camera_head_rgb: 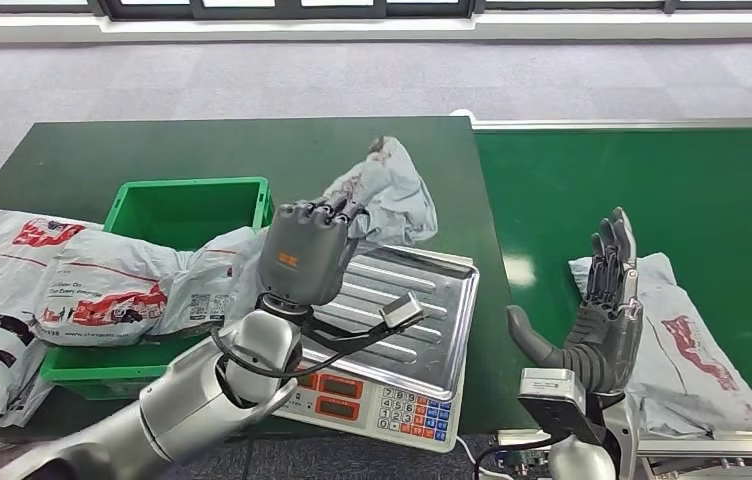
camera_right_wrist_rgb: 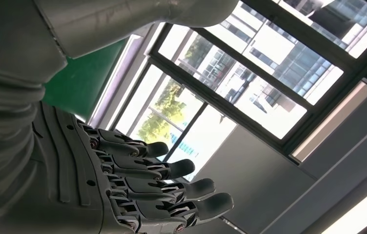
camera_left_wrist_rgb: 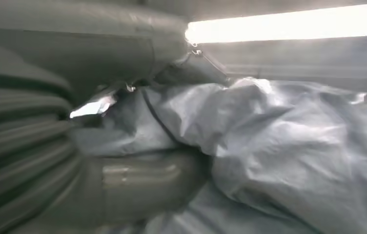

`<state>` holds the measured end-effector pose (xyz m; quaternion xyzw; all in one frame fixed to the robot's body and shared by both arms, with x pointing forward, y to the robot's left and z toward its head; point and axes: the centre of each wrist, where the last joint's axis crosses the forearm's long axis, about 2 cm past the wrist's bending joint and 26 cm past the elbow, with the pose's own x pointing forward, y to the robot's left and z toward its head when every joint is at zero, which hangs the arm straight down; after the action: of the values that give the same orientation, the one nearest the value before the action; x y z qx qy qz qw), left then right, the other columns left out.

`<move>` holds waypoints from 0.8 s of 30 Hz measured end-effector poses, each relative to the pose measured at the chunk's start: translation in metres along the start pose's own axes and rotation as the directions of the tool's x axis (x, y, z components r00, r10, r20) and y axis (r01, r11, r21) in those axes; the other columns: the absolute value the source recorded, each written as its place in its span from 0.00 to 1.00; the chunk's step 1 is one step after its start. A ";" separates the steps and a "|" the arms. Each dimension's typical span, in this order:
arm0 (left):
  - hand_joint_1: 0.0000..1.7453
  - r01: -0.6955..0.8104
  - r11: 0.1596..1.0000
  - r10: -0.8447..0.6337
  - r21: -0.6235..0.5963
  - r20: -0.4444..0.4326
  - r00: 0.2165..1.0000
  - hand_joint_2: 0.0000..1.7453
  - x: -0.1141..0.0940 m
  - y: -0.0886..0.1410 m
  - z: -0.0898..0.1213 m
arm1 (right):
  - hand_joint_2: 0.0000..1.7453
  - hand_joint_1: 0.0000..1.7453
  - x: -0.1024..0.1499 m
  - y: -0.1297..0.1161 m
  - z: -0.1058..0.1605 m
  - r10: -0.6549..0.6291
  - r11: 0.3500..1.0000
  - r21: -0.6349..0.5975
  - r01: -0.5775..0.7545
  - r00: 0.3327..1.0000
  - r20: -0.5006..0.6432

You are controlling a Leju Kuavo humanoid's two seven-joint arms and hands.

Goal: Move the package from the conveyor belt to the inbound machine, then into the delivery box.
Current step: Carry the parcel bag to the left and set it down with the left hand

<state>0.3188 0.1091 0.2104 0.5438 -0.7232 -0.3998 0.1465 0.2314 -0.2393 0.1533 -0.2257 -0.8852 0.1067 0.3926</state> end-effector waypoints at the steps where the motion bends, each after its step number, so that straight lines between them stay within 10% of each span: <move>1: 1.00 0.019 1.000 -0.020 0.024 0.026 0.999 1.00 -0.003 0.003 -0.003 | 1.00 0.00 0.000 0.000 0.000 0.000 1.000 -0.001 0.000 1.000 -0.001; 9: 1.00 0.111 0.985 -0.132 0.131 0.165 0.977 1.00 -0.024 0.016 -0.022 | 1.00 0.00 0.000 0.001 0.004 0.006 1.000 -0.012 -0.006 1.000 -0.008; 24: 1.00 0.197 0.979 -0.202 0.050 0.130 0.971 1.00 -0.059 -0.004 -0.001 | 1.00 0.00 0.004 0.005 0.011 -0.011 1.000 0.008 0.011 1.000 -0.012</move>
<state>0.3434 0.1614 0.2209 0.5880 -0.6804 -0.4349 0.0465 0.2225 -0.2332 0.1464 -0.2198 -0.8836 0.1066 0.3995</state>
